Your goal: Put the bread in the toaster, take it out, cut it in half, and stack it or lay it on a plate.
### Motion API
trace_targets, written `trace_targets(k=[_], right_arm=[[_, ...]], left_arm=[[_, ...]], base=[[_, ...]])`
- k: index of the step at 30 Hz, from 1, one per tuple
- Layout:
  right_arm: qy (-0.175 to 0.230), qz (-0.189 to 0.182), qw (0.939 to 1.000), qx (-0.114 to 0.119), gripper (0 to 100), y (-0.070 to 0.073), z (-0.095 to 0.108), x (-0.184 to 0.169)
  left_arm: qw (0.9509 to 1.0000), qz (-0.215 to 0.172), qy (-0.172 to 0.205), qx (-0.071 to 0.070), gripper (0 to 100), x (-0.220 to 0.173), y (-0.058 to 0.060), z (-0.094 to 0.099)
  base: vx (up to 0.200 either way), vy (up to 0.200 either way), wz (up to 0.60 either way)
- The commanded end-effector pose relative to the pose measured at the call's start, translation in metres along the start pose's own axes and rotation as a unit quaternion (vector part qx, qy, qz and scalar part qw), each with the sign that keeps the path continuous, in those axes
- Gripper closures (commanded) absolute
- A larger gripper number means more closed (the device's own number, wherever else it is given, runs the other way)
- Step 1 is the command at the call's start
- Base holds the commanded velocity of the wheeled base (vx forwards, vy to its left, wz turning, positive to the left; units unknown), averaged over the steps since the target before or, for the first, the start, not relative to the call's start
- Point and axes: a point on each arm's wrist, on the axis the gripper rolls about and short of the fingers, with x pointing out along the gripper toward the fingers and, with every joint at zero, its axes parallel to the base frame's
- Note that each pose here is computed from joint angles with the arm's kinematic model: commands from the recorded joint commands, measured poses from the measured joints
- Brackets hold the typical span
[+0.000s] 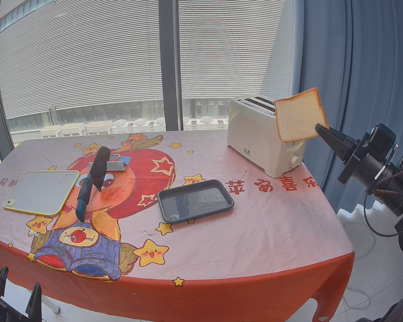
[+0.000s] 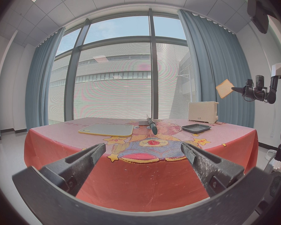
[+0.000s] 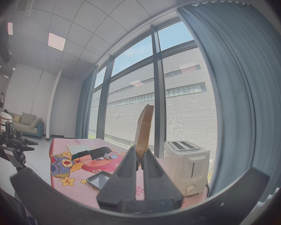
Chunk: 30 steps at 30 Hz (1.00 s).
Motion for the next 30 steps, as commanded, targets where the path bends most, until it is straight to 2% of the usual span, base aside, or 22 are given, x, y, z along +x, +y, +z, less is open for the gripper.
trace_targets(k=[1,11,13,22,30], right_arm=[[-0.005,-0.005,1.0000,-0.004,100,-0.003,0.003,0.000],[-0.022,0.004,0.9997,-0.011,100,-0.007,0.011,0.007],[-0.032,0.005,0.9993,-0.017,100,-0.012,0.016,0.013],[-0.013,-0.002,0.9998,-0.016,100,-0.024,0.022,0.025],[-0.003,-0.016,0.9996,-0.021,100,-0.044,0.024,0.046]], left_arm=[[1.0000,0.000,0.003,-0.001,0,0.000,0.000,-0.005],[1.0000,0.000,0.003,0.000,0,0.000,0.000,-0.005],[1.0000,0.000,0.003,-0.001,0,0.000,0.000,-0.005],[1.0000,0.000,0.003,0.000,0,0.000,0.000,-0.005],[1.0000,0.000,0.002,-0.001,0,0.000,0.000,-0.005]], base=[[0.000,0.000,0.00],[0.000,0.000,0.00],[0.000,0.000,0.00],[0.000,0.000,0.00],[0.000,0.000,0.00]])
